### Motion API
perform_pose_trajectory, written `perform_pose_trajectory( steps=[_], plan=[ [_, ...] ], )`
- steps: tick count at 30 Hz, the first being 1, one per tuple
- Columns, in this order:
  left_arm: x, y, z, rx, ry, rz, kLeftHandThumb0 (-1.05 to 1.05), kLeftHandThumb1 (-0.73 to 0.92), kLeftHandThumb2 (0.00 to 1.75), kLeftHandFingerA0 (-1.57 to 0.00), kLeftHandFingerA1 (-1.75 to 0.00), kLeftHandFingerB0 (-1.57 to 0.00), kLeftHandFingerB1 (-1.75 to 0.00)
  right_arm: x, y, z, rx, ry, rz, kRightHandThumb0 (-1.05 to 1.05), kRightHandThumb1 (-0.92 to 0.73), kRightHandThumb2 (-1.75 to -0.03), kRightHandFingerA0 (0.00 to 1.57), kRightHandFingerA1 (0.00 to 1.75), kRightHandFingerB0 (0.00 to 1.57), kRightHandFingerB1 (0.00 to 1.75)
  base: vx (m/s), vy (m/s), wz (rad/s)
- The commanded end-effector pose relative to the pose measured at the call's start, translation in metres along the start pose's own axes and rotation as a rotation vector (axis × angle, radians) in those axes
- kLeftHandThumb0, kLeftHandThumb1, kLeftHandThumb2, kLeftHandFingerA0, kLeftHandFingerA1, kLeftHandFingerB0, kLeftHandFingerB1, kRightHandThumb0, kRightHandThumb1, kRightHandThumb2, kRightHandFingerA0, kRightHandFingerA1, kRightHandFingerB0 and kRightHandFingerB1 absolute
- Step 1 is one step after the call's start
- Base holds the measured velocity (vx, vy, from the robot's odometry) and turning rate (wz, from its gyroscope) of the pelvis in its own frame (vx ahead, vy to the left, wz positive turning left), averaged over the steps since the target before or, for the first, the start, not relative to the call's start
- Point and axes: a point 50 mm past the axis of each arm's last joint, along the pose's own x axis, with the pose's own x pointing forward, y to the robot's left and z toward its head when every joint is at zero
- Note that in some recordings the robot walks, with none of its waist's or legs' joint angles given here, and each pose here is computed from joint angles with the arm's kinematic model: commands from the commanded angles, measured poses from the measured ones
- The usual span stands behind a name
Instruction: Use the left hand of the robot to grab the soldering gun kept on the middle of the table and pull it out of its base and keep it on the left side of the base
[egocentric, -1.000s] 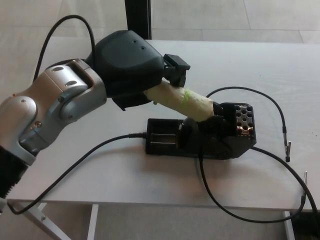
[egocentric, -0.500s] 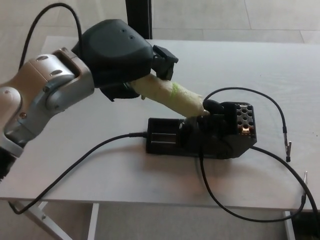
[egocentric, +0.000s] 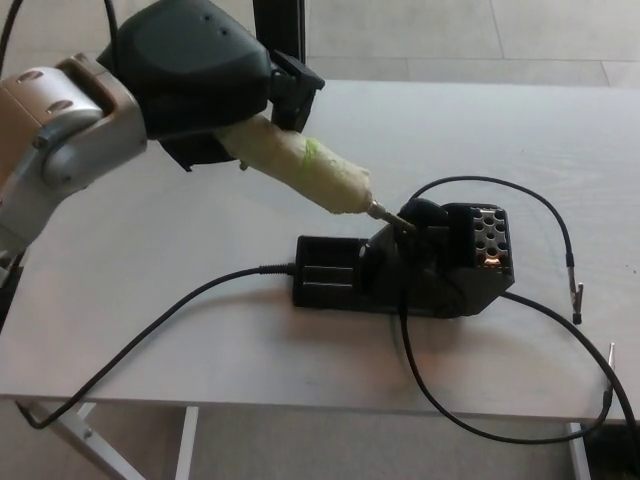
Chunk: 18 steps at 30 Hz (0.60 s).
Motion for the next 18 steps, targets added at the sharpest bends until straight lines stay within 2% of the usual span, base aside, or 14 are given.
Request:
perform_pose_trajectory(
  steps=[1,4,5,6,7,9,10,11,13,15,18],
  plan=[
    [-0.019,0.000,-0.014,-0.049,0.038,-0.026,-0.09,0.47,1.10,-0.97,-1.75,-0.79,-1.61,0.000,-0.003,0.007,0.003,-0.031,0.000,-0.99,-0.43,-1.15,1.24,1.11,0.48,1.39,0.00,0.000,0.00],
    [-0.040,-0.013,-0.020,-0.119,0.088,-0.024,-0.07,0.51,1.07,-0.93,-1.75,-0.76,-1.62,0.000,-0.003,0.007,-0.003,-0.036,0.002,-0.98,-0.46,-1.14,1.21,1.10,0.47,1.41,0.00,0.000,0.00],
    [-0.048,-0.019,-0.022,-0.162,0.113,-0.029,-0.08,0.53,1.07,-0.92,-1.75,-0.74,-1.64,0.000,-0.003,0.007,-0.002,-0.033,-0.001,-0.94,-0.48,-1.28,1.21,1.12,0.61,1.20,0.00,0.000,0.00],
    [-0.053,-0.023,-0.022,-0.185,0.123,-0.030,-0.08,0.53,1.10,-0.93,-1.75,-0.74,-1.63,0.000,-0.003,0.008,0.001,-0.033,-0.004,-0.97,-0.44,-1.16,1.22,1.11,0.52,1.41,0.00,0.000,0.00],
    [-0.057,-0.026,-0.022,-0.203,0.128,-0.030,-0.08,0.53,1.10,-0.93,-1.75,-0.74,-1.63,0.000,-0.003,0.008,0.005,-0.032,-0.007,-0.97,-0.44,-1.16,1.22,1.11,0.52,1.41,0.00,0.000,0.00],
    [-0.067,-0.036,-0.022,-0.246,0.144,-0.026,-0.08,0.52,1.12,-0.95,-1.75,-0.80,-1.57,0.000,-0.004,0.008,0.010,-0.032,-0.010,-0.97,-0.43,-1.17,1.26,1.11,0.54,1.39,0.00,0.000,0.00],
    [-0.073,-0.042,-0.021,-0.271,0.162,-0.026,-0.07,0.52,1.11,-0.94,-1.75,-0.80,-1.58,0.000,-0.004,0.007,0.010,-0.029,-0.013,-0.94,-0.47,-1.27,1.27,1.14,0.62,1.20,0.00,0.000,0.00],
    [-0.077,-0.047,-0.021,-0.294,0.180,-0.039,-0.07,0.54,1.12,-0.93,-1.75,-0.78,-1.60,0.000,-0.004,0.007,0.010,-0.027,-0.012,-0.98,-0.39,-1.20,1.19,1.13,0.58,1.24,0.00,0.000,0.00],
    [-0.089,-0.066,-0.017,-0.373,0.227,-0.055,-0.05,0.54,1.07,-0.90,-1.75,-0.78,-1.58,0.000,-0.003,0.006,-0.003,-0.025,-0.011,-0.99,-0.40,-1.20,1.21,1.12,0.57,1.24,0.00,0.000,0.00],
    [-0.095,-0.081,-0.010,-0.447,0.247,-0.054,-0.08,0.57,1.03,-0.87,-1.73,-0.75,-1.54,0.000,-0.003,0.003,0.007,-0.026,-0.005,-0.97,-0.41,-1.21,1.16,1.14,0.58,1.21,0.00,0.000,0.00],
    [-0.097,-0.092,-0.006,-0.484,0.265,-0.058,-0.10,0.57,1.06,-0.86,-1.75,-0.74,-1.55,0.000,-0.002,0.002,-0.002,-0.021,-0.011,-0.95,-0.42,-1.22,1.18,1.12,0.58,1.20,0.00,0.000,0.00]
  ],
)
